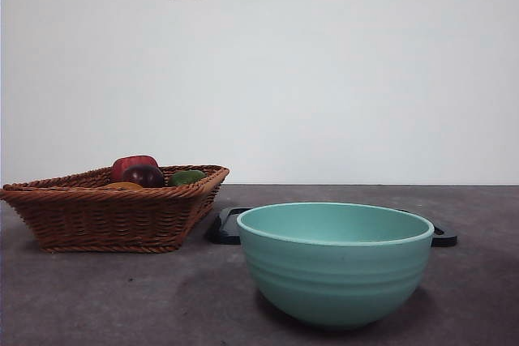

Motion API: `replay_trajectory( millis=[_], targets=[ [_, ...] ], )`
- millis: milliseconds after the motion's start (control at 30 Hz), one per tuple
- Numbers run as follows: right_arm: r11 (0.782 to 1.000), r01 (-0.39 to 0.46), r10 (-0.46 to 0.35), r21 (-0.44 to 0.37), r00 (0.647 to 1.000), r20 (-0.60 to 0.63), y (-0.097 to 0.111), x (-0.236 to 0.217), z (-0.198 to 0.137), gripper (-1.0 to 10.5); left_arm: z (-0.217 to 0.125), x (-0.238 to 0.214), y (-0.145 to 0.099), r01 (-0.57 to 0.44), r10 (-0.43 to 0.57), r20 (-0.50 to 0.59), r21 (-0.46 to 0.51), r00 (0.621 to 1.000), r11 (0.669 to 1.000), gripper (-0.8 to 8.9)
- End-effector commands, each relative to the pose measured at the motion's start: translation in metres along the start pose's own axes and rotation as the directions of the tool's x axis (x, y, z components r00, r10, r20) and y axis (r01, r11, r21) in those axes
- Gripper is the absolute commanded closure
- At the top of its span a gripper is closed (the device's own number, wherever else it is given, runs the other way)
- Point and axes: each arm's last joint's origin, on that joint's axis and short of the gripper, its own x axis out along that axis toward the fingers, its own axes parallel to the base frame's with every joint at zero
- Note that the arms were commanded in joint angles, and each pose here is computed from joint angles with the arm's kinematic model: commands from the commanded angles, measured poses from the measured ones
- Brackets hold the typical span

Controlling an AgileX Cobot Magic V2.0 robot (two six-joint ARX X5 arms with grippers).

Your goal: Pick up the wifruite, put it on the bowl, pick up the plate, put it on desk

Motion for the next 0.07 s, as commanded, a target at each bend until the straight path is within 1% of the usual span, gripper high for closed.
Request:
replay_trajectory(
  millis=[33,67],
  targets=[
    [1.000,0.000,0.000,-0.005,1.000,0.008,0.0002,0.0004,-0.0006,9.3,-0.0054,0.0016,0.0007,-0.004,0.004,-0.005,0.008,1.000,1.000,7.94],
    [1.000,0.000,0.000,-0.005,1.000,0.008,0.0002,0.0004,-0.0006,9.3,-0.0054,0.0016,0.0007,-0.004,0.004,-0.005,0.008,1.000,1.000,7.94]
  ],
)
